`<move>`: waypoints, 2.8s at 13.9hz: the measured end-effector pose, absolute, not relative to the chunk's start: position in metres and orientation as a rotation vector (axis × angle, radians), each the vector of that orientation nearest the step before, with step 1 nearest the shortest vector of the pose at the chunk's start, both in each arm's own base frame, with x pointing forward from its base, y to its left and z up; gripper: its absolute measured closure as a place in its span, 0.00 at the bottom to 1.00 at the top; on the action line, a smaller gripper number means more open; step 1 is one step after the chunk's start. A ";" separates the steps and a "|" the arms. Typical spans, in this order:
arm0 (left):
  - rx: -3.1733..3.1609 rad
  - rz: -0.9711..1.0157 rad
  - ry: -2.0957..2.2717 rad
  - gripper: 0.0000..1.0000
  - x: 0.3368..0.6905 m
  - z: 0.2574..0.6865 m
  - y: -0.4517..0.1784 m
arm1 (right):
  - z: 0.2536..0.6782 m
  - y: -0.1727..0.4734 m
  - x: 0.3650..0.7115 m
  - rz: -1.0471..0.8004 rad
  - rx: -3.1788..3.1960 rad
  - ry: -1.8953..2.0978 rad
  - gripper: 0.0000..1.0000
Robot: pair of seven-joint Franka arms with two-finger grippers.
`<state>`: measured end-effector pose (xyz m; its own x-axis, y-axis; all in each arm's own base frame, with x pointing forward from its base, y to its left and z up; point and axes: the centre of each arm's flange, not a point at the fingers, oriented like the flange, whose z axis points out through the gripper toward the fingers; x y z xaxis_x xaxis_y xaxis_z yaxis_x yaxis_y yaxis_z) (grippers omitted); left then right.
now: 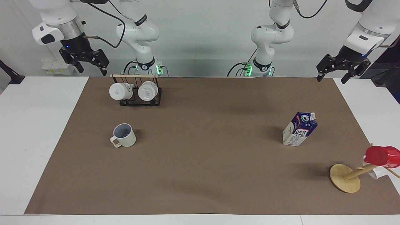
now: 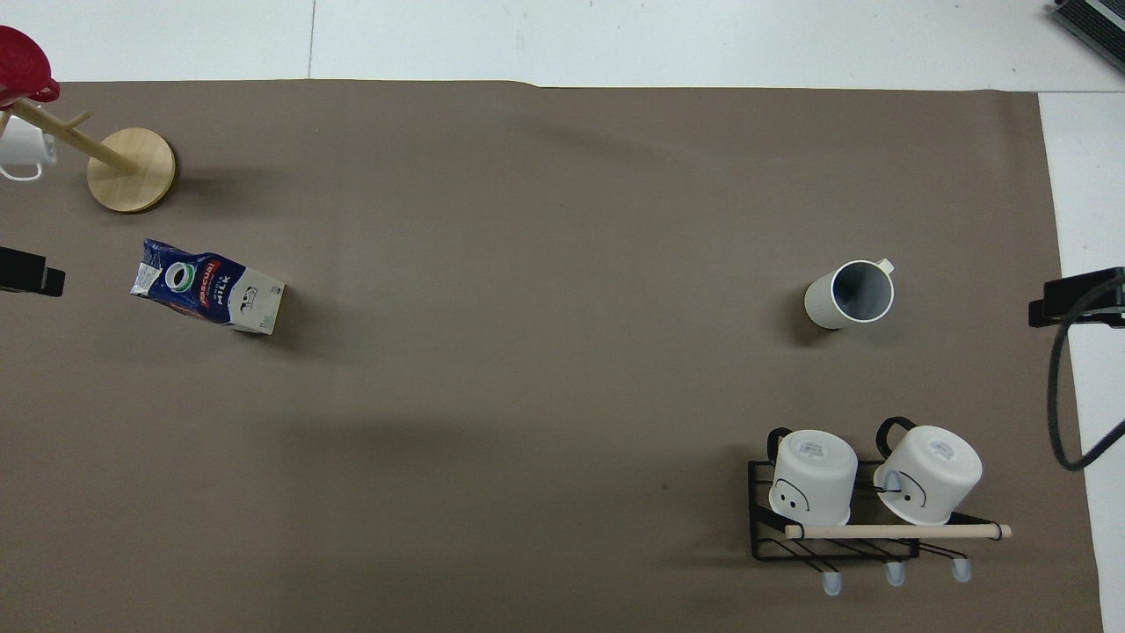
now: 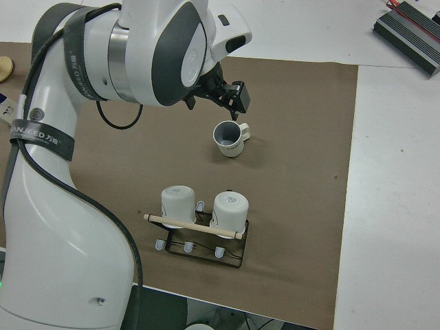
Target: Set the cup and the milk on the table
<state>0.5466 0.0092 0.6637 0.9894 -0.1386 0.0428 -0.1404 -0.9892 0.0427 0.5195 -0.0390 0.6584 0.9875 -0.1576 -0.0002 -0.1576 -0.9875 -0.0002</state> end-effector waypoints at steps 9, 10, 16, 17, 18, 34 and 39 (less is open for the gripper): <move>3.125 0.070 -0.215 0.00 0.544 0.668 0.013 | 0.658 -0.046 0.519 0.003 -3.130 0.270 0.00; 3.125 0.076 -0.215 0.00 0.542 0.670 0.013 | 0.658 -0.046 0.519 0.003 -3.130 0.269 0.00; 3.125 0.084 -0.209 0.00 0.540 0.674 0.016 | 0.654 -0.046 0.519 0.015 -3.130 0.270 0.00; 3.125 0.084 -0.212 0.00 0.540 0.674 0.015 | 0.653 -0.046 0.519 0.017 -3.130 0.270 0.00; 3.125 0.085 -0.216 0.00 0.540 0.674 0.013 | 0.653 -0.046 0.519 0.020 -3.130 0.270 0.00; 3.125 0.084 -0.209 0.00 0.540 0.674 0.015 | 0.646 -0.043 0.522 0.004 -3.131 0.262 0.00; 3.125 0.081 -0.210 0.00 0.540 0.673 0.015 | 0.597 -0.023 0.546 -0.081 -3.134 0.200 0.00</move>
<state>0.5400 0.0149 0.6726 0.9897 -0.1333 0.0518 -0.1337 -0.9910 0.0049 0.5465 -0.0229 0.5974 0.9905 -0.1271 0.0516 -0.1271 -0.9919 -0.0035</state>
